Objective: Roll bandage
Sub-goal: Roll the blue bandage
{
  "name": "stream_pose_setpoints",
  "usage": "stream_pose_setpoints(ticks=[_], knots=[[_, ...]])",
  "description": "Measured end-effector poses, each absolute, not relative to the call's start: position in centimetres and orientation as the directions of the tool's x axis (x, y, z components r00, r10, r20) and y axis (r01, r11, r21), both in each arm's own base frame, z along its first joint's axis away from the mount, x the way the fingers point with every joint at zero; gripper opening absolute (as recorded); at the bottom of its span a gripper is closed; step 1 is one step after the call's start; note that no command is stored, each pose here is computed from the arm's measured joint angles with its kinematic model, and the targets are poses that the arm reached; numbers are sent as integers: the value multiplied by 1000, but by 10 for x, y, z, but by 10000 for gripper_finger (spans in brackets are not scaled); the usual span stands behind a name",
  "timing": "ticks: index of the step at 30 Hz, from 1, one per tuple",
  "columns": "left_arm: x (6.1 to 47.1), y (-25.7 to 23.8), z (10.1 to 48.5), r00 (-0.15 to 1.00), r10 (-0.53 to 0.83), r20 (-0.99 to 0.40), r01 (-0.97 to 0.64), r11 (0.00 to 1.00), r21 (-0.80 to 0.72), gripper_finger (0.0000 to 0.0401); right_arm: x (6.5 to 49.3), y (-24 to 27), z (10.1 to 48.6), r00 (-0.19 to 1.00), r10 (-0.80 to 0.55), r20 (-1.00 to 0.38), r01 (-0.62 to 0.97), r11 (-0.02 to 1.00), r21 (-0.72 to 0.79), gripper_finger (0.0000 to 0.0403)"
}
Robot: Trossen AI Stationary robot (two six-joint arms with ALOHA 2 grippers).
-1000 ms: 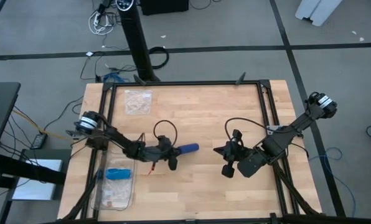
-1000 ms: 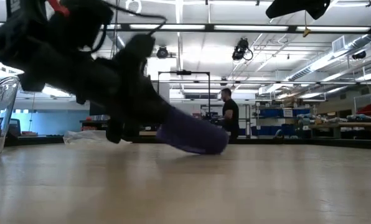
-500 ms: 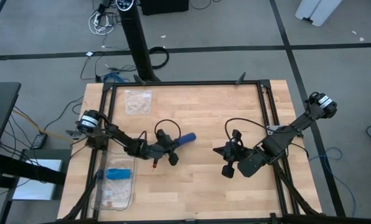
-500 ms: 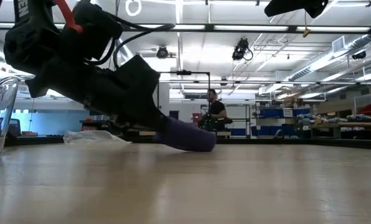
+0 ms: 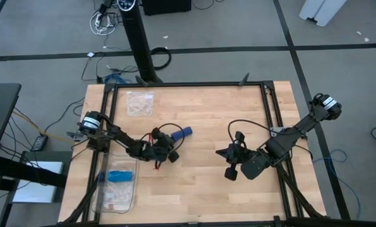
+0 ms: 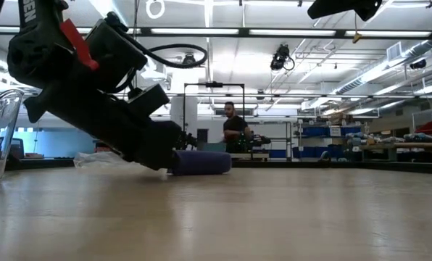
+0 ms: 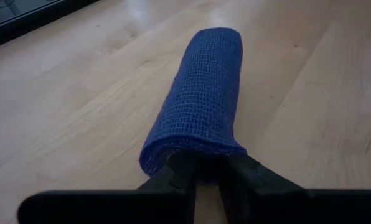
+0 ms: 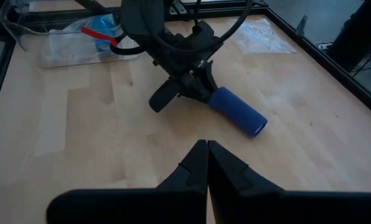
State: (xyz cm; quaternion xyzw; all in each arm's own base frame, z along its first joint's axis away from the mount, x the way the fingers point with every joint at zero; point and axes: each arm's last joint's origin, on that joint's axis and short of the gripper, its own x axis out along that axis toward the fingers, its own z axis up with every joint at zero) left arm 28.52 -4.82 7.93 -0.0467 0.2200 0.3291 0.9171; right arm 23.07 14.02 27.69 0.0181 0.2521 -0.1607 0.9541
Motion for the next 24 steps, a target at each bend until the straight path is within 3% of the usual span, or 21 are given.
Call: stream_pose_setpoints(ticks=[24], knots=[[280,-50,79,678,505,-534,-514,845,147,81,231,142,277,824,-235,-515,269,963,-9,8]])
